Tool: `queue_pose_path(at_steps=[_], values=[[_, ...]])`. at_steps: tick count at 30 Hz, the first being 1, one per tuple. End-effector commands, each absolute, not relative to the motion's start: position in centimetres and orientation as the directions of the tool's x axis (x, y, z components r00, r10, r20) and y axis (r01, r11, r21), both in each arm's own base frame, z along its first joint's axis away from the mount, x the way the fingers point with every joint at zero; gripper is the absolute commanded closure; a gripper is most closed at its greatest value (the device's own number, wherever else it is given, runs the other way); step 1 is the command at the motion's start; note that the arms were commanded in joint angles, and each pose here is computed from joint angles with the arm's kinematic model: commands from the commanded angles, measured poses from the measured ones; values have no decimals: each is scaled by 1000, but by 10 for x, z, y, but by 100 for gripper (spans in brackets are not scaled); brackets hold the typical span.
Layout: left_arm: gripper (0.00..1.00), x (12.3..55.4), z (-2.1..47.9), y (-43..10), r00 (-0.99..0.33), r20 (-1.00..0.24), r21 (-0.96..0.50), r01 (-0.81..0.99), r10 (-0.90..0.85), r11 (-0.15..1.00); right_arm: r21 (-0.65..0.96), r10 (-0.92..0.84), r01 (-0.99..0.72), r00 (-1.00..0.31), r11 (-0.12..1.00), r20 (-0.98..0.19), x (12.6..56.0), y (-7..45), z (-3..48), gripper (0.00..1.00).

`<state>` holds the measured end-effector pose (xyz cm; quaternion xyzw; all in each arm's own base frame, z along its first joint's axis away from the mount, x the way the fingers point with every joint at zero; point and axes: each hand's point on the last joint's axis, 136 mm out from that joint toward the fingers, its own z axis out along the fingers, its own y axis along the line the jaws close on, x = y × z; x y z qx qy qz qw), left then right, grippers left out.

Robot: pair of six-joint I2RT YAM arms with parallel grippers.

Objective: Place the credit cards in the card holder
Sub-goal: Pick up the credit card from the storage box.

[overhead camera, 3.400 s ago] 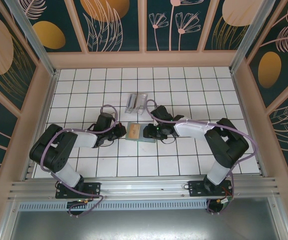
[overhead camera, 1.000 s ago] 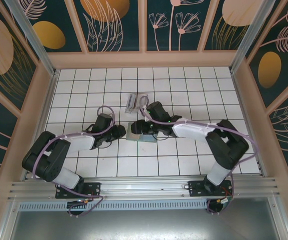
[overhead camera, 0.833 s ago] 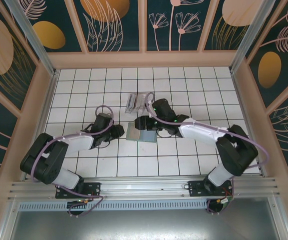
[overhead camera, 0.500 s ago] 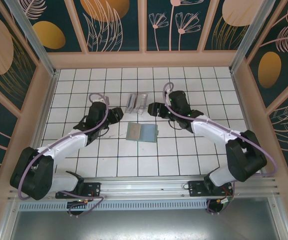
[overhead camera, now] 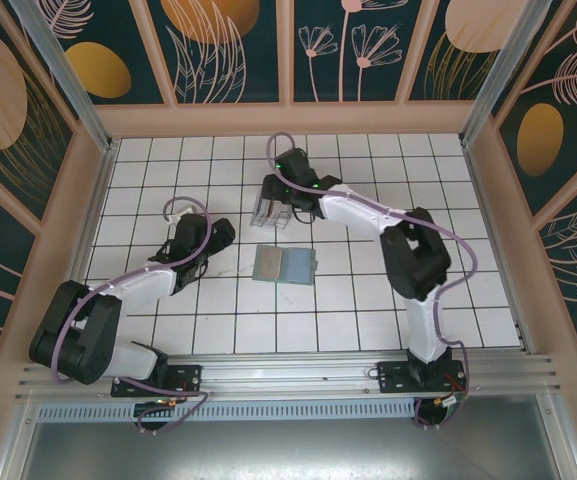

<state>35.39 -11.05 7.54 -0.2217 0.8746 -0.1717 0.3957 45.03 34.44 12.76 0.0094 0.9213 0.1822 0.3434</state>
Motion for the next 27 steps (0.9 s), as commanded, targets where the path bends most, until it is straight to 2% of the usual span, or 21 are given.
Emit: queue_pose_path(at_steps=[1, 7, 13, 19, 27], values=[[9, 352, 71, -106, -570, -644, -467, -235, -510, 853, 184, 119, 3, -771, 983, -625, 452, 327, 113, 28], [8, 340, 53, -107, -595, -672, -433, -167, -440, 886, 116, 34, -45, -797, 992, -603, 448, 334, 100, 27], [7, 341, 57, -121, -608, -673, -470, -87, -421, 878, 26, -45, -73, -828, 997, -559, 445, 330, 83, 29], [6, 339, 56, -121, -609, -667, -479, -89, -428, 873, -55, -94, -76, -847, 996, -522, 444, 322, 70, 32], [6, 338, 55, -116, -596, -673, -474, -108, -438, 874, -144, -121, -48, -823, 988, -555, 446, 302, 86, 38]])
